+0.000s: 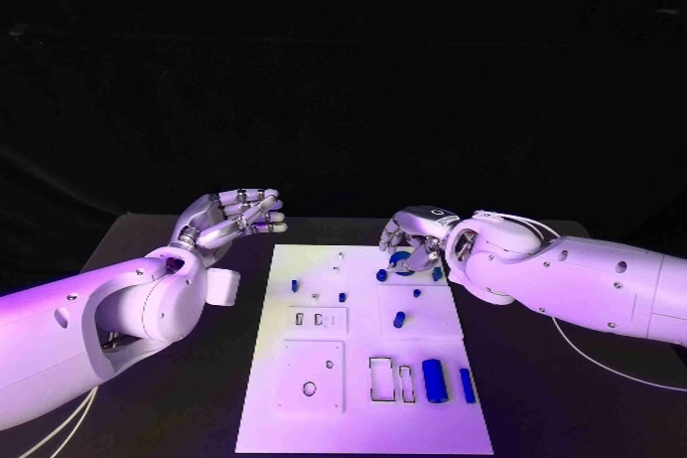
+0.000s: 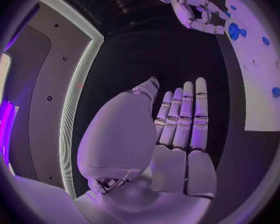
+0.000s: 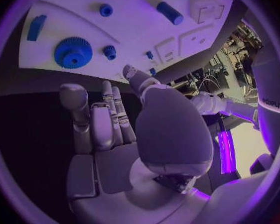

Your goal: Assemble the parts on the task board

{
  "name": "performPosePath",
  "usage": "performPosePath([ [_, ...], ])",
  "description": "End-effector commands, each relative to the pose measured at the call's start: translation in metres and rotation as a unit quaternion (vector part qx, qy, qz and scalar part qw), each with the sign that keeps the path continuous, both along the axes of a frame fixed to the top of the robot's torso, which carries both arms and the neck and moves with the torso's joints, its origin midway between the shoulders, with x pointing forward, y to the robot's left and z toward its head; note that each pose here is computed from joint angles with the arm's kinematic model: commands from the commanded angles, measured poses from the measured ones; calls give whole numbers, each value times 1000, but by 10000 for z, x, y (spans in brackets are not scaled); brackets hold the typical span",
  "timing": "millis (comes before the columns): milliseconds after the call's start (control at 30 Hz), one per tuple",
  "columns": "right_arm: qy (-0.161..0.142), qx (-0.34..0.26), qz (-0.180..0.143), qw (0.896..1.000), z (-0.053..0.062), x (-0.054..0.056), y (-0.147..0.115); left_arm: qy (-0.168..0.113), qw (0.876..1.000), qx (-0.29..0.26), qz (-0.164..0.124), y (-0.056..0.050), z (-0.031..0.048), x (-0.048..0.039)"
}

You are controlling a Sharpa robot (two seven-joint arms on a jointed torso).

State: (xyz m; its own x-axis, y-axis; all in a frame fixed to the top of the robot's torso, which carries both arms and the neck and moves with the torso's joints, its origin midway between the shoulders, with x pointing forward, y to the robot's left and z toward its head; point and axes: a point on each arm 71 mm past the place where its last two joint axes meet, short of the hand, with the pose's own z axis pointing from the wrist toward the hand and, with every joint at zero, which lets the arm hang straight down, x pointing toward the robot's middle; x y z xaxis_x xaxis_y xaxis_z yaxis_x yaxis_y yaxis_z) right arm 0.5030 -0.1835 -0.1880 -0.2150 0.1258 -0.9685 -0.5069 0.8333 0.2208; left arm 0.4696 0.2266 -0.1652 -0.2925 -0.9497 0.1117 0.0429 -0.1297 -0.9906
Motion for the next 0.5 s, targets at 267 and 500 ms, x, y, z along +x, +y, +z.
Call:
performPosePath([
  [267, -4, -49, -1, 999, -62, 15, 52, -5, 1000, -5, -17, -31, 62, -23],
  [500, 6, -58, -3, 998, -115, 32, 52, -5, 1000, -5, -19, -33, 76, -29],
])
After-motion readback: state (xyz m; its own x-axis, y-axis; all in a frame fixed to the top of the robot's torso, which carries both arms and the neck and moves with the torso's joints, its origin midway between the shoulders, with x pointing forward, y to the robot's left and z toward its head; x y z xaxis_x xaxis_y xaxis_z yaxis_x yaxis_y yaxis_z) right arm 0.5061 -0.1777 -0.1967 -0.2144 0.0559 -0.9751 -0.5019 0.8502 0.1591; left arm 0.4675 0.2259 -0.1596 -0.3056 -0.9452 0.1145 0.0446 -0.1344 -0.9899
